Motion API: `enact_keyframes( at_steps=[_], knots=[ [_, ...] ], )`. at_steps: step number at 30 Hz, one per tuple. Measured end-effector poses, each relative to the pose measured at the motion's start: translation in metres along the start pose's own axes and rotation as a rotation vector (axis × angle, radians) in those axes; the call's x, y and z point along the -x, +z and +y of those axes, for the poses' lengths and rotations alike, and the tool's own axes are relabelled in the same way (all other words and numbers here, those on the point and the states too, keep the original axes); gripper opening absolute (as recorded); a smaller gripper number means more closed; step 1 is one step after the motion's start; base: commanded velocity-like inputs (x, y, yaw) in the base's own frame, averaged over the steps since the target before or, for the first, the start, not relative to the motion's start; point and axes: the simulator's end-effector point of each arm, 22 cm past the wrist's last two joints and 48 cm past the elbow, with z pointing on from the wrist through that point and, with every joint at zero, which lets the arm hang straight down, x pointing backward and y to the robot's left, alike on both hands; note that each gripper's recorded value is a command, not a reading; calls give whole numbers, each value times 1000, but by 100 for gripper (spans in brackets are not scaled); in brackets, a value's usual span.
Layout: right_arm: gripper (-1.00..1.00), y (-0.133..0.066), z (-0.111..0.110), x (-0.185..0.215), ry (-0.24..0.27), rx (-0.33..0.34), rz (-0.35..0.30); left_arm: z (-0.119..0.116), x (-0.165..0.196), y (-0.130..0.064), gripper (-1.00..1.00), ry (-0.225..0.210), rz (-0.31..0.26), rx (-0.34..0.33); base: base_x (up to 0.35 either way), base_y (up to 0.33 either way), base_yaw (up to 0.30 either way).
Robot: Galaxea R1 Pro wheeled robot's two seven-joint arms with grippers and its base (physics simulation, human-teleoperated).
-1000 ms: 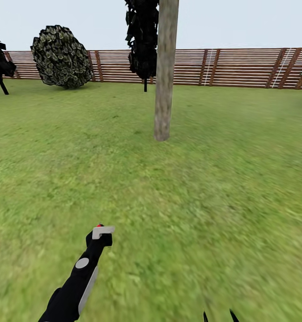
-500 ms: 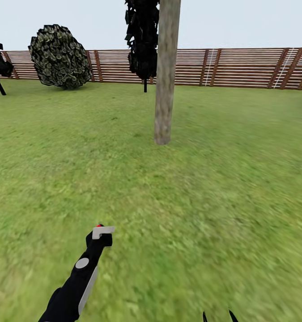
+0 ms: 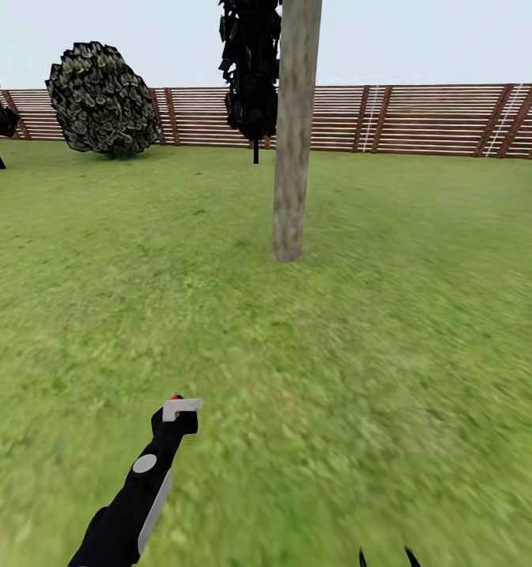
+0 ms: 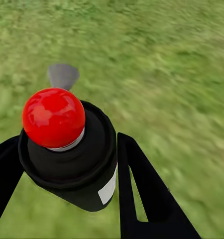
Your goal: In the garden, pick up the pesticide atomizer on the floor and spray pesticide onto both trees until each tree trunk is fully covered.
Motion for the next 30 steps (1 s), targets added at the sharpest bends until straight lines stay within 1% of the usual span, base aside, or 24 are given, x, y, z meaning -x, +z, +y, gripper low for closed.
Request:
enact_keyframes(
  at_steps=[6,30],
  knots=[
    [100,0,2,0,8,-6,-1,0,0,0,-100,0,0,0,338,0,0],
    [100,0,5,0,7,5,0,0,0,0,-100,2,0,0,338,0,0]
  ],
)
